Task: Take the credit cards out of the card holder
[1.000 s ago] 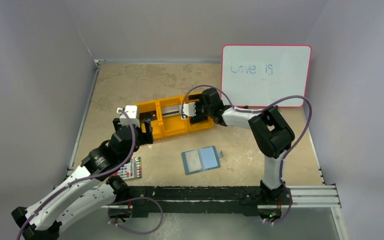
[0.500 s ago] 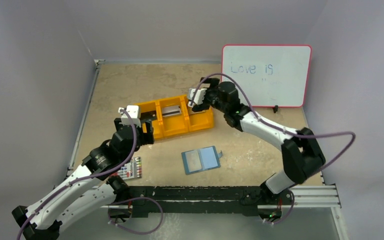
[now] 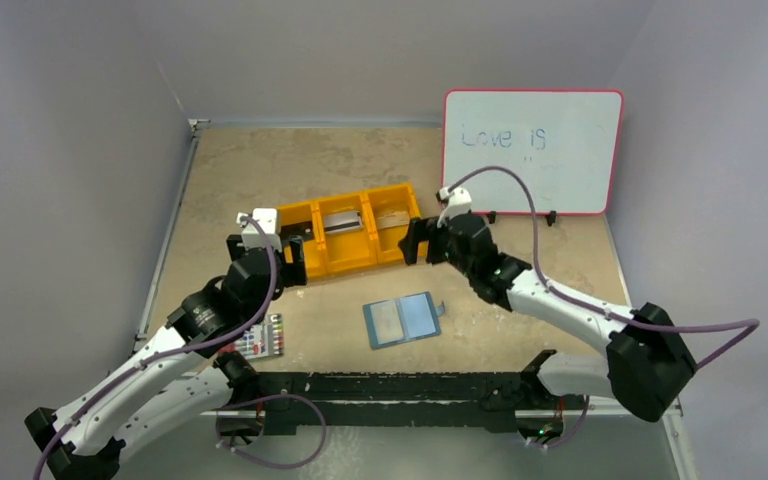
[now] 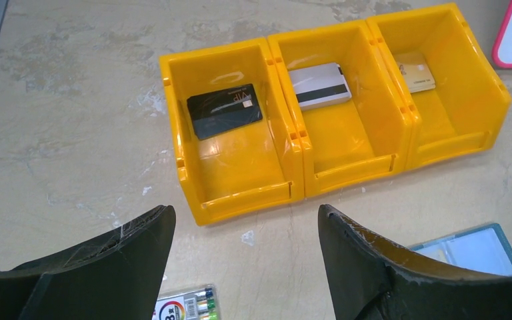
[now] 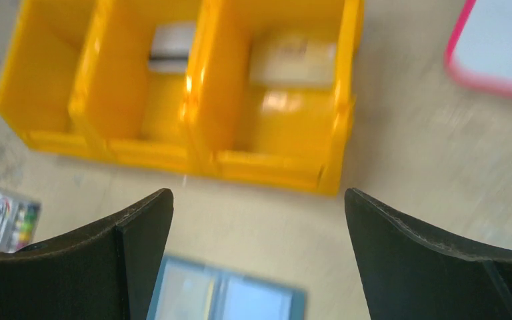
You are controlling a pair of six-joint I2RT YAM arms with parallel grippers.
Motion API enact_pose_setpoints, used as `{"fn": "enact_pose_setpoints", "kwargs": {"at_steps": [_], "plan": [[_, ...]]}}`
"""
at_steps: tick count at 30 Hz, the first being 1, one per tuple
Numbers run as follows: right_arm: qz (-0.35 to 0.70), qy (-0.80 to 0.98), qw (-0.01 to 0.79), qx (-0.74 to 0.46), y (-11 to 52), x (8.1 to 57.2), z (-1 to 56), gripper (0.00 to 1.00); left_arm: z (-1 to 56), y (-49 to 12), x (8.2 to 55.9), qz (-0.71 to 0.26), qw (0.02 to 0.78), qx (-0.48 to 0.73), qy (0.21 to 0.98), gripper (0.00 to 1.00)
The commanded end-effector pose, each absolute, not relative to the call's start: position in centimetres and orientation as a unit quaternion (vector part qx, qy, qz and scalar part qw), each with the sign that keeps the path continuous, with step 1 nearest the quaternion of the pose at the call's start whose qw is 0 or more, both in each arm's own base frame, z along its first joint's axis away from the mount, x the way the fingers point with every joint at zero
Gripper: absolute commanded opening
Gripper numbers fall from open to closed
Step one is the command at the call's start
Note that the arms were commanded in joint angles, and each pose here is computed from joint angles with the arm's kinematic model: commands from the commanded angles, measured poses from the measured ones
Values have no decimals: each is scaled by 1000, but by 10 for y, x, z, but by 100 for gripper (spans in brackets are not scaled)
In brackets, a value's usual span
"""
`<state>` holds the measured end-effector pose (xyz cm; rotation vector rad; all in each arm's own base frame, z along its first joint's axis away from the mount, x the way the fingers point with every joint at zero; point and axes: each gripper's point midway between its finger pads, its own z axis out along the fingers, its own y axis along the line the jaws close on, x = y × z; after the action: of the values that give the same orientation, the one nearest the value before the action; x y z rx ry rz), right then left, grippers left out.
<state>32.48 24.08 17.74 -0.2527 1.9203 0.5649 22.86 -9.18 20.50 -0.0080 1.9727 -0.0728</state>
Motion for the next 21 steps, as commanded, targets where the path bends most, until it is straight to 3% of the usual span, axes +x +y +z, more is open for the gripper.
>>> {"fn": "enact_pose_setpoints", "kwargs": {"at_steps": [1, 5, 11, 21], "plan": [[229, 849, 475, 33, 242, 275, 155, 99, 229, -83, 233, -28, 575, -43, 816, 78], [201, 872, 447, 5, 261, 231, 133, 84, 233, -76, 232, -22, 581, -57, 811, 78], [129, 908, 399, -11, 273, 174, 92, 70, 236, -70, 230, -16, 587, -72, 806, 78], [82, 922, 369, -80, 308, 134, 54, 61, 235, -61, 232, 9, 587, -89, 805, 78]]}}
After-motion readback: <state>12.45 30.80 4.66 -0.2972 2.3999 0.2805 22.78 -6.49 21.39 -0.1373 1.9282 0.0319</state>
